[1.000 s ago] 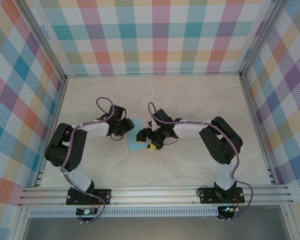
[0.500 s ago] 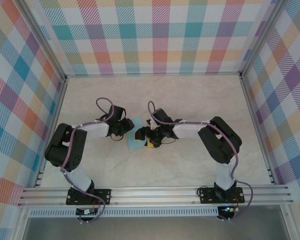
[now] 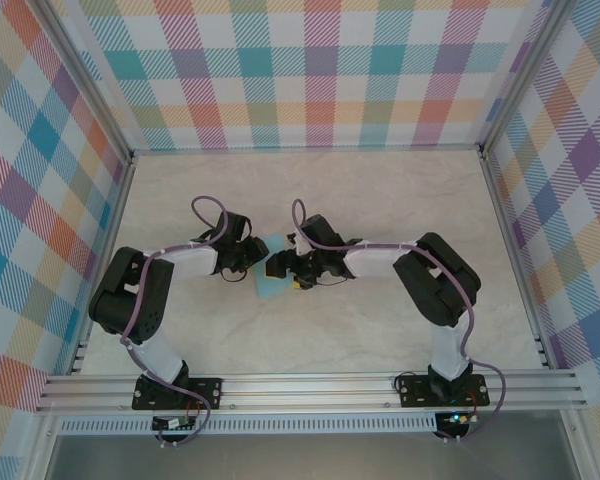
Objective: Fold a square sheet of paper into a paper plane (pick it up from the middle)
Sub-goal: Move the paper to the center of the table.
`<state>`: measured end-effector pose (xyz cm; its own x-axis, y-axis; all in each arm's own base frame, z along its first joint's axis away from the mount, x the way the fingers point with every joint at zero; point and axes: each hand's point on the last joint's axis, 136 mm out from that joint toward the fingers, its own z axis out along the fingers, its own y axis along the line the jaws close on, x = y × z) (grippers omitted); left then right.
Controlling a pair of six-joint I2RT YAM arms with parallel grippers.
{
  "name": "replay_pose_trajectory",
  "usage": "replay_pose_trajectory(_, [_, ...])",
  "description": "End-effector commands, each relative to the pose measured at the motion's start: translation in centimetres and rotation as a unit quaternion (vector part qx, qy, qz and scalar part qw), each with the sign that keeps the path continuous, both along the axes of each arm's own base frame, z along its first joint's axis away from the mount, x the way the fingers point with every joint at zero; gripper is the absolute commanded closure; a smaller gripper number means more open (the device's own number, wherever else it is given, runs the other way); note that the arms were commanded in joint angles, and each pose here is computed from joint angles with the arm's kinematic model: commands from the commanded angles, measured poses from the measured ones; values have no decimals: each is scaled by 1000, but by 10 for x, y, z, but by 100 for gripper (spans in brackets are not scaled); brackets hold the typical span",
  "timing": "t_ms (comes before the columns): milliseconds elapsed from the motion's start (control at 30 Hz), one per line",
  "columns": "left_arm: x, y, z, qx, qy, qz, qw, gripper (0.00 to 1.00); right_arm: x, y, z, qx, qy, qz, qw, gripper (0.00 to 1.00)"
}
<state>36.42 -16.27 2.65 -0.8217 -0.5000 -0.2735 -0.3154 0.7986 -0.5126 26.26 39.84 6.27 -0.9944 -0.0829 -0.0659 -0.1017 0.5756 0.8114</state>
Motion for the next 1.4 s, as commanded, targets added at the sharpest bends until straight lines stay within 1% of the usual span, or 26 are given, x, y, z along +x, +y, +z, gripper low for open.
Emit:
replay_pose_trajectory(0, [-22,9,-20,5,47,4,999,58,12,8,-1,-6,-41,5,999,30])
replay_pose_trajectory(167, [-23,9,-19,4,47,2,999,59,13,6,-1,-11,-37,1,999,33])
replay_pose_trajectory(300, [-23,8,-18,4,45,1,999,59,5,-10,-2,-33,-26,-16,999,36])
replay_pose_trajectory(400, [-24,8,-19,3,46,0,999,59,-3,-21,-2,-44,-17,-29,998,42])
replay_pose_trajectory(600, [-24,7,-18,-3,43,0,999,60,-9,-34,-5,-57,-1,-59,997,63])
replay_pose_trajectory(667, [-25,5,-17,-8,42,-3,999,60,-8,-35,-6,-61,3,-64,996,72])
replay_pose_trajectory(700, [-25,4,-15,-11,39,-4,999,60,-6,-35,-6,-61,4,-67,996,76])
replay_pose_trajectory(833, [-24,-3,-4,-36,20,-14,999,59,-3,-38,-13,-76,17,-79,994,94])
replay_pose_trajectory(900, [-23,-7,6,-52,5,-22,998,58,-4,-44,-18,-89,21,-89,992,100])
replay_pose_trajectory(1033, [-25,-22,33,-87,-32,-47,995,54,-13,-61,-20,-107,28,-98,989,100])
replay_pose_trajectory(1167, [-34,-41,50,-101,-51,-75,991,53,-33,-84,-23,-132,46,-107,984,100])
replay_pose_trajectory(1367, [-49,-68,47,-99,-52,-111,987,55,-58,-117,-28,-163,68,-136,975,100])
